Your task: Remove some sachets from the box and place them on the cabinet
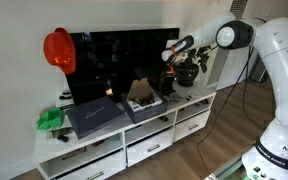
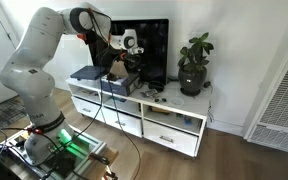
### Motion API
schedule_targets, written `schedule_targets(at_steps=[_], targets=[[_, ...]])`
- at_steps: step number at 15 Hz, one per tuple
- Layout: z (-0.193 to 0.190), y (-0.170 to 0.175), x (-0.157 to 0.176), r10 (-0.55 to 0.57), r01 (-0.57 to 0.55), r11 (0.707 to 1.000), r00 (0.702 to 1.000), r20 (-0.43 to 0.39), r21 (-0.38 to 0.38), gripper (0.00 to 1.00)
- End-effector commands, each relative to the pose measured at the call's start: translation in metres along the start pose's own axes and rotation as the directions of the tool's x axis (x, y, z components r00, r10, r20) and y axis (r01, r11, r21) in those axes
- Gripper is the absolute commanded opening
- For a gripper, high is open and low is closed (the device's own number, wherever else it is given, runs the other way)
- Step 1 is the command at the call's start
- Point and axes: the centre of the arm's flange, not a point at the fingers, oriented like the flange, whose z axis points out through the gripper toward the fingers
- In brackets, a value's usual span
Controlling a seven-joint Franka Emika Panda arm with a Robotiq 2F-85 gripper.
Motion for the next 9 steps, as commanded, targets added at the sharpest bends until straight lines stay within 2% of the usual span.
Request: schedule_targets(at_steps=[1,4,6,7,9], targets=[[-0.057,0.005,-0.067,-0.019,0.019,0.999,1.0,-0.019,0.028,1.0],[-0.093,-0.008,-0.095,-0.041,0.041,0.999,0.999,-0.001,0.03,1.0],[-0.107,-0.014,-0.115,-0.15,0.149,0.989,0.988,0.028,0.006,1.0],[-0.088,-0.02,-0.075,-0.084,0.084,0.996,0.996,0.002,0.022,1.0],[-0.101,-0.024,-0.095,-0.12,0.119,0.993,0.993,0.019,0.019,1.0]])
